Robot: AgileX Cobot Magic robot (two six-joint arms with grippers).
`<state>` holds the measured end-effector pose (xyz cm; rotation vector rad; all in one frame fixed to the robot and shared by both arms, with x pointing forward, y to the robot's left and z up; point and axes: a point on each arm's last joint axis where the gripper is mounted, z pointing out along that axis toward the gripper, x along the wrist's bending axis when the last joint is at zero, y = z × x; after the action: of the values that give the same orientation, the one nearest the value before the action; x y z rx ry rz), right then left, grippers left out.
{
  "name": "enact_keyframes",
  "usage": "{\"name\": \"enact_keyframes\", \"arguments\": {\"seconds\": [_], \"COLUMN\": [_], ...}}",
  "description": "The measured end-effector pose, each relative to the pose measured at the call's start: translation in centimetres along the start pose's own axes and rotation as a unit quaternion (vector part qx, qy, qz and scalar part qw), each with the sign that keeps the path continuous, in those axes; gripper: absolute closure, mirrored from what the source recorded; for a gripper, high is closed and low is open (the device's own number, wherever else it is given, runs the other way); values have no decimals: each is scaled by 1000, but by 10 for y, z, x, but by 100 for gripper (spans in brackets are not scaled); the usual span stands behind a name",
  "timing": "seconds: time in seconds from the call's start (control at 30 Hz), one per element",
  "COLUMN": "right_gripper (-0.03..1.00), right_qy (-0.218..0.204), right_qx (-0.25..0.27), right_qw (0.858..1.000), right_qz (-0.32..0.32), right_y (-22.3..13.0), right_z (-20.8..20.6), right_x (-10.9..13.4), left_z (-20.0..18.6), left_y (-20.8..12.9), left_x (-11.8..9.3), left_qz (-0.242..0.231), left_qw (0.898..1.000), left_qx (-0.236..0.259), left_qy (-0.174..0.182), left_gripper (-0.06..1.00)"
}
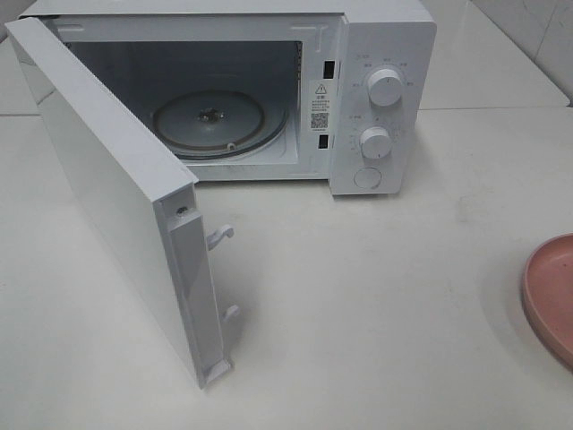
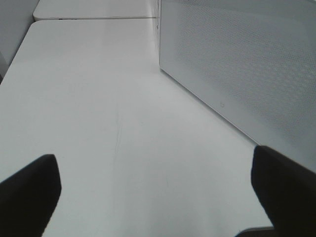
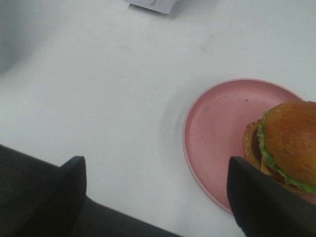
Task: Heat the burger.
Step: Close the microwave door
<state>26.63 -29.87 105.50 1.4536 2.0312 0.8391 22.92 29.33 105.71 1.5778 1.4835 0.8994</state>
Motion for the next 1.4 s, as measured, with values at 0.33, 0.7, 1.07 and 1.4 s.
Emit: {"name": "enact_keyframes", "arguments": {"seconds": [0.33, 0.7, 1.07, 1.4], "right_gripper": [21, 21, 21, 21], "right_qy": [-62, -102, -102, -103], "right_qx": [-91, -123, -123, -123], "right_qw": [991, 982, 982, 981], "right_qz": [72, 104, 104, 105], "right_y": [-21, -28, -28, -28], "right_z": [-15, -23, -23, -23], "right_x": [-2, 0, 0, 0], "left_z": [0, 0, 0, 0], "left_y": [0, 0, 0, 0], "left_x": [0, 0, 0, 0], "left_qz": [0, 0, 0, 0], "left_qw": [1000, 1000, 1000, 1000], "left_qx": [0, 0, 0, 0], "left_qy": [0, 0, 0, 0], "left_gripper": [-4, -4, -4, -4]}}
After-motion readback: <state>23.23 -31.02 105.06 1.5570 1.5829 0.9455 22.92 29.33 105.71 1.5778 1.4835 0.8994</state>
